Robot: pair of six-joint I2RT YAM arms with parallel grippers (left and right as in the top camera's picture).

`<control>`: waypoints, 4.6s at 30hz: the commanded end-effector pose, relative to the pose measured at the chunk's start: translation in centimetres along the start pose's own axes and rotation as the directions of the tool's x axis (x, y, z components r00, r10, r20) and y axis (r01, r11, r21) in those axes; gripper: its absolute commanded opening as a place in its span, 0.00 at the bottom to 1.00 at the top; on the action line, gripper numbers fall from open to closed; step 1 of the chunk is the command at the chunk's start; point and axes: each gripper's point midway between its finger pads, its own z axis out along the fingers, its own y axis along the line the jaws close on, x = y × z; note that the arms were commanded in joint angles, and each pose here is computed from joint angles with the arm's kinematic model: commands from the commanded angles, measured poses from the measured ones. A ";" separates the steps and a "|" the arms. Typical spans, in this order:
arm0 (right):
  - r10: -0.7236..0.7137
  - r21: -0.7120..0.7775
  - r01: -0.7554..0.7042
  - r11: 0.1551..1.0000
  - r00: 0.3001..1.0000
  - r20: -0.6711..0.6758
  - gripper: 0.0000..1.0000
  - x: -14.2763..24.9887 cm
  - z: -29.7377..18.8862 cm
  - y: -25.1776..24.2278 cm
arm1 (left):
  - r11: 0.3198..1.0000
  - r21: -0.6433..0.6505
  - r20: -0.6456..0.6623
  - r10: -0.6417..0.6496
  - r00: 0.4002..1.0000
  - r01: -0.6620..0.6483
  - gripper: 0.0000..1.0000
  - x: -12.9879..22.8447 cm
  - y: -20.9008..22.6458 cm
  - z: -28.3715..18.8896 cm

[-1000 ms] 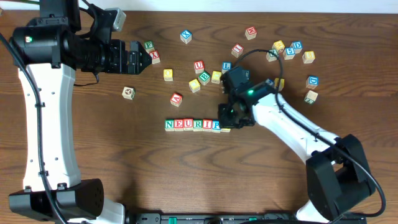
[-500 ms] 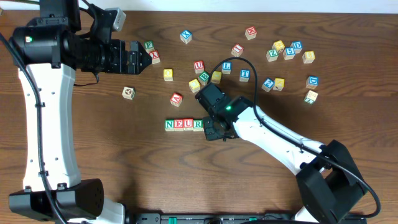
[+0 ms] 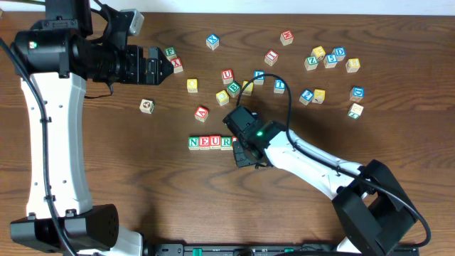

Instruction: Spell out NEURIPS

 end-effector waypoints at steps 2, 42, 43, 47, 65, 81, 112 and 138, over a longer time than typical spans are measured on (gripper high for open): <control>0.002 0.000 -0.002 1.000 1.000 0.016 0.01 0.0 -0.1 0.4 | 1.000 0.005 0.021 0.022 1.000 -0.022 0.98 -0.3 -0.4 -0.7; 0.001 0.018 -0.001 1.000 0.999 0.049 0.01 0.3 1.1 -0.1 | 1.000 0.005 0.021 0.022 1.000 -0.022 0.98 -0.3 -0.4 -0.7; 0.001 0.019 -0.001 1.000 0.999 0.049 0.01 0.3 1.1 -0.1 | 1.000 0.005 0.021 0.022 1.000 -0.022 0.98 -0.3 -0.4 -0.7; 0.001 0.027 -0.003 1.000 0.998 0.064 0.01 0.0 1.1 -0.2 | 1.000 0.005 0.021 0.022 1.000 -0.022 0.98 -0.3 -0.4 -0.7; 0.001 0.035 -0.004 0.999 0.997 0.078 0.01 -0.3 1.0 -0.3 | 1.000 0.005 0.021 0.022 1.000 -0.022 0.98 -0.3 -0.4 -0.7; 0.001 0.041 -0.005 0.999 0.996 0.089 0.01 -0.6 1.0 -0.4 | 1.000 0.005 0.021 0.022 1.000 -0.022 0.98 -0.3 -0.4 -0.7; -0.054 0.012 0.053 0.999 0.984 0.170 0.01 -1.4 -0.7 1.5 | 1.000 0.005 0.021 0.022 1.000 -0.022 0.98 -0.3 -0.4 -0.7; 0.062 0.010 -0.070 0.997 0.932 0.356 0.01 -7.2 -1.7 -0.9 | 1.000 0.005 0.021 0.023 1.000 -0.023 0.98 -0.3 -0.4 -0.7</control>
